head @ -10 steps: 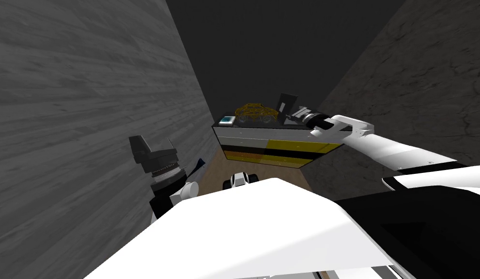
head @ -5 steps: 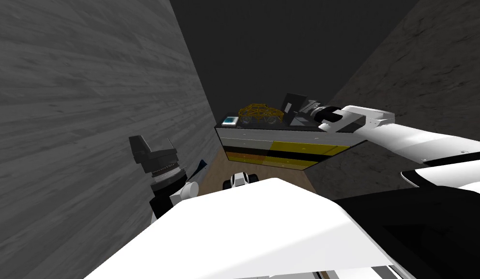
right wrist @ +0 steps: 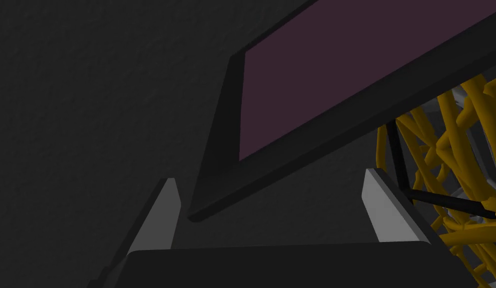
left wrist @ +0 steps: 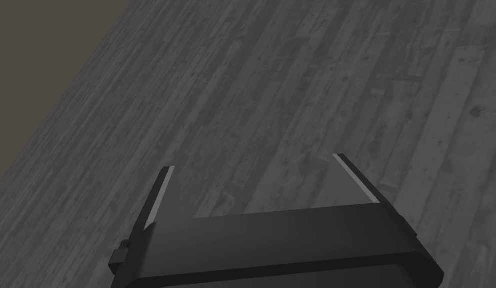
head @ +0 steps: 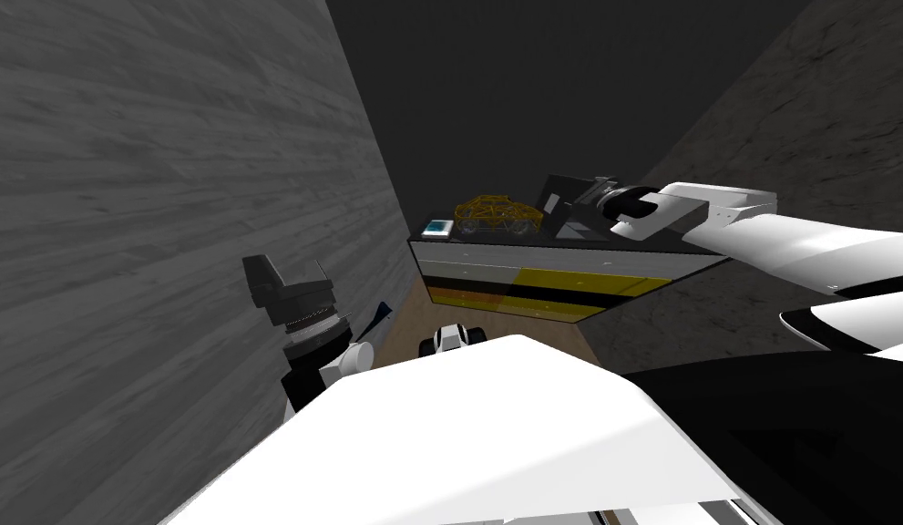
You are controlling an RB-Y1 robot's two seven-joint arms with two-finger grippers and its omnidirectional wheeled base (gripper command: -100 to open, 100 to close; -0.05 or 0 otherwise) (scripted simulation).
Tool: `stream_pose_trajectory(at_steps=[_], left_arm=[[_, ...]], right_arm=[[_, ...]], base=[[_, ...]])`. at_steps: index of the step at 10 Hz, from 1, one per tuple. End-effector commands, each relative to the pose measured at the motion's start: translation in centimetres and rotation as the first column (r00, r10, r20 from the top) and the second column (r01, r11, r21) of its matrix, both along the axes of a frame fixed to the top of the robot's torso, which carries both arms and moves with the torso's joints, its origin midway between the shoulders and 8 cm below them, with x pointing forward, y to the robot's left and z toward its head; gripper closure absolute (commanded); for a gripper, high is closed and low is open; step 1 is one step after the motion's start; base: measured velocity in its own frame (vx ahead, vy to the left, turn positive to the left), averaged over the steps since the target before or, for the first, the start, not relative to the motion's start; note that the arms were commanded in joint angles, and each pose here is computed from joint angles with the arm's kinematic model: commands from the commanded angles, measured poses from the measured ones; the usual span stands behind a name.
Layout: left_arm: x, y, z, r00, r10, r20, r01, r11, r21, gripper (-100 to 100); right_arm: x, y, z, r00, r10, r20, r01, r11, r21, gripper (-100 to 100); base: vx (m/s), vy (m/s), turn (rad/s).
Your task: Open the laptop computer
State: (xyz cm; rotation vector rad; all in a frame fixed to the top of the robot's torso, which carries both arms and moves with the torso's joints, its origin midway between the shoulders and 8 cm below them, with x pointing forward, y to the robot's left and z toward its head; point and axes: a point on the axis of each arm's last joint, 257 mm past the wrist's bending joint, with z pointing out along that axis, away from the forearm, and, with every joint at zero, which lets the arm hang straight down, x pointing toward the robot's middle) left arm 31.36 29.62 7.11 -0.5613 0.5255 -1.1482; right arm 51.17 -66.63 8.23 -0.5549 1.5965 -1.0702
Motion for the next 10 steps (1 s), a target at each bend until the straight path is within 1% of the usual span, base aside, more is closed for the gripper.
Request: stream_pose_trajectory(at_steps=[1,2,6,10], left_arm=[[0.0,0.0,0.0,1.0,0.0,0.0,0.0,1.0,0.0,0],[0.0,0.0,0.0,1.0,0.0,0.0,0.0,1.0,0.0,0],[0.0,0.0,0.0,1.0,0.0,0.0,0.0,1.0,0.0,0],[0.0,0.0,0.0,1.0,0.0,0.0,0.0,1.0,0.0,0]], right_arm=[[0.0,0.0,0.0,1.0,0.001,0.0,-0.001,1.0,0.0,100],[-0.1,-0.4,0.3,0.999,-0.01,0.033,0.007,0.997,0.07,100],[-0.2,-1.0,-0.1,0.996,-0.03,0.083,0.012,0.976,0.216,100],[-0.3,-1.5,-0.5,0.99,-0.057,0.131,0.007,0.935,0.356,100]], base=[[0.009,-0.006,-0.005],[-0.023,-0.083,0.032],[-0.062,-0.09,0.056],[-0.051,-0.078,0.035]])
